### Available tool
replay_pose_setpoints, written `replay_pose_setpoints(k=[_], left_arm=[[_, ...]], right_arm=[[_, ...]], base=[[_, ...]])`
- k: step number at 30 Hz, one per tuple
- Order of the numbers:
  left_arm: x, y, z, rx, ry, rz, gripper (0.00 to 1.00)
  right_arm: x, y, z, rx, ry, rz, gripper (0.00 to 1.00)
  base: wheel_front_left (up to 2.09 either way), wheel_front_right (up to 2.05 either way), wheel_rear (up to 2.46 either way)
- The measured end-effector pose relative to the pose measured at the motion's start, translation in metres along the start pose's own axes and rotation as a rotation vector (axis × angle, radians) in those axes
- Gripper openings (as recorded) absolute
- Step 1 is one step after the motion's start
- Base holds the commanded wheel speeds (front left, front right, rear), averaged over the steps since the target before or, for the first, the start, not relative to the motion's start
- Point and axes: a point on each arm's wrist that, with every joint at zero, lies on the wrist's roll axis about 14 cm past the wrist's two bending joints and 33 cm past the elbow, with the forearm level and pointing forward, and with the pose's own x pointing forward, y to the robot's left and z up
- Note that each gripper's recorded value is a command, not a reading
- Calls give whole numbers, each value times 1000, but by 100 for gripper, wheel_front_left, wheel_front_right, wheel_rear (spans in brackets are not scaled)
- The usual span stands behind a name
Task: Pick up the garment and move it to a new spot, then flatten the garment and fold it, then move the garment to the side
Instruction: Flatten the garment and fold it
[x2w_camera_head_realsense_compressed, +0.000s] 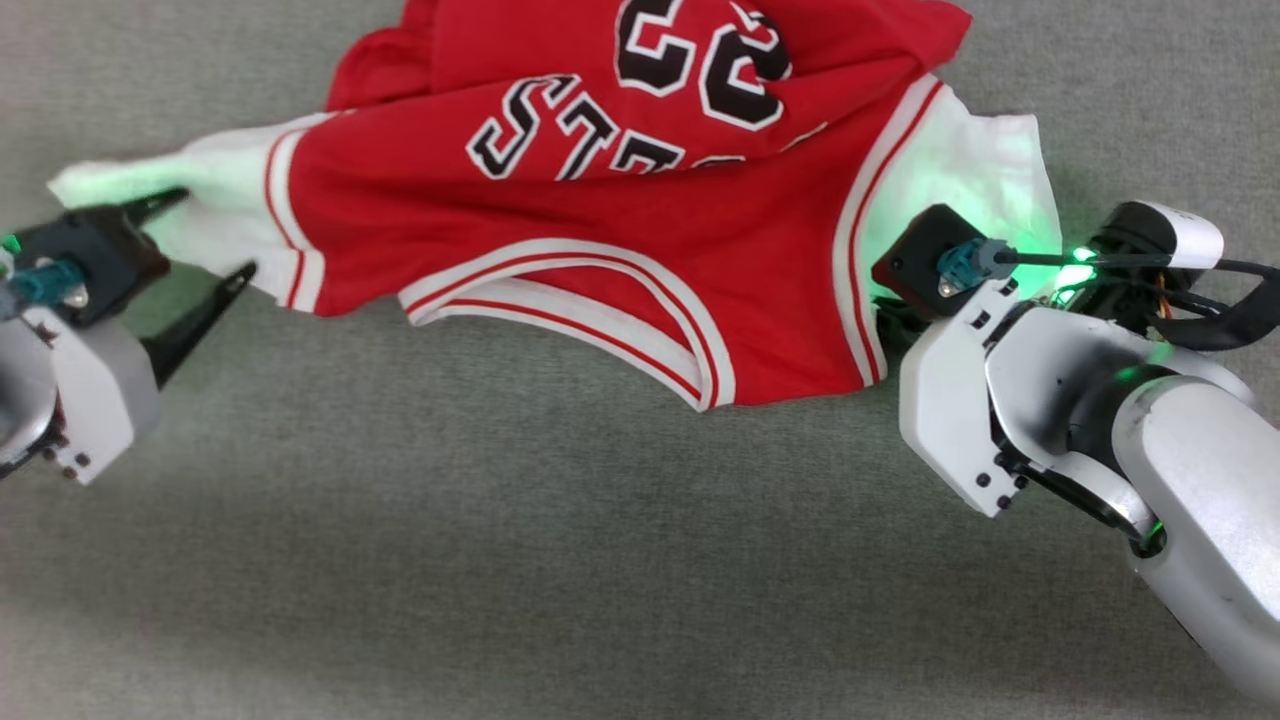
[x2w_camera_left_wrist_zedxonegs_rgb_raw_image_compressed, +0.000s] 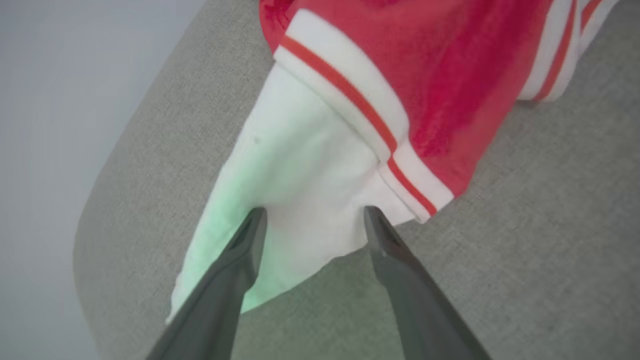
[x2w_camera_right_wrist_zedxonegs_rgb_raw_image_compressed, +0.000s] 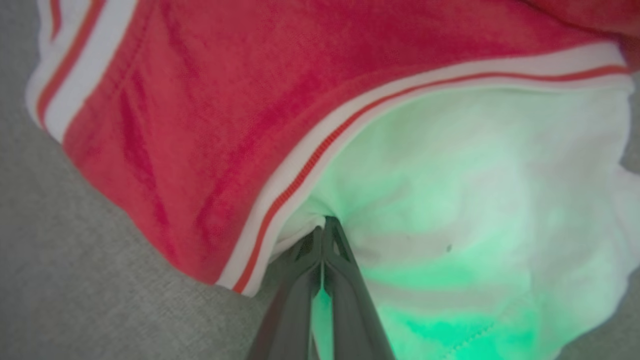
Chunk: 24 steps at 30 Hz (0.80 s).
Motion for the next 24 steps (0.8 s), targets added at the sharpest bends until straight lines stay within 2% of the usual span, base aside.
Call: replay_pose_setpoints(k=[4, 9, 14, 15, 16, 17, 18, 20, 24], left_arm=[[14, -23, -17, -10, 56, -62, 100], [19, -27, -25, 27, 92, -79, 100], [25, -25, -29, 14, 92, -74, 100], [26, -25, -29, -4, 88, -73, 85], [27, -26, -29, -24, 85, -73, 51], [28, -26, -28, -35, 80, -72, 22], [29, -27, -27, -54, 73, -73, 0], [30, -28, -21, -111, 46, -70, 0], [26, -24, -14, -156, 18, -53, 0]], right_arm=[[3, -1, -1, 11, -6, 3, 0], [6, -1, -2, 20, -5, 4, 0], [9, -1, -2, 21, -7, 8, 0], [10, -1, -1, 20, -8, 8, 0], [10, -1, -1, 20, -8, 7, 0], [10, -1, -1, 21, -11, 7, 0], [10, -1, 0, 22, -14, 6, 0], [9, -1, 2, 29, -27, 2, 0], [2, -3, 6, 62, -63, -6, 0]], base=[[0, 0, 0], [0, 0, 0], [0, 0, 0], [0, 0, 0], [0, 0, 0], [0, 0, 0], [0, 0, 0], [0, 0, 0], [0, 0, 0]])
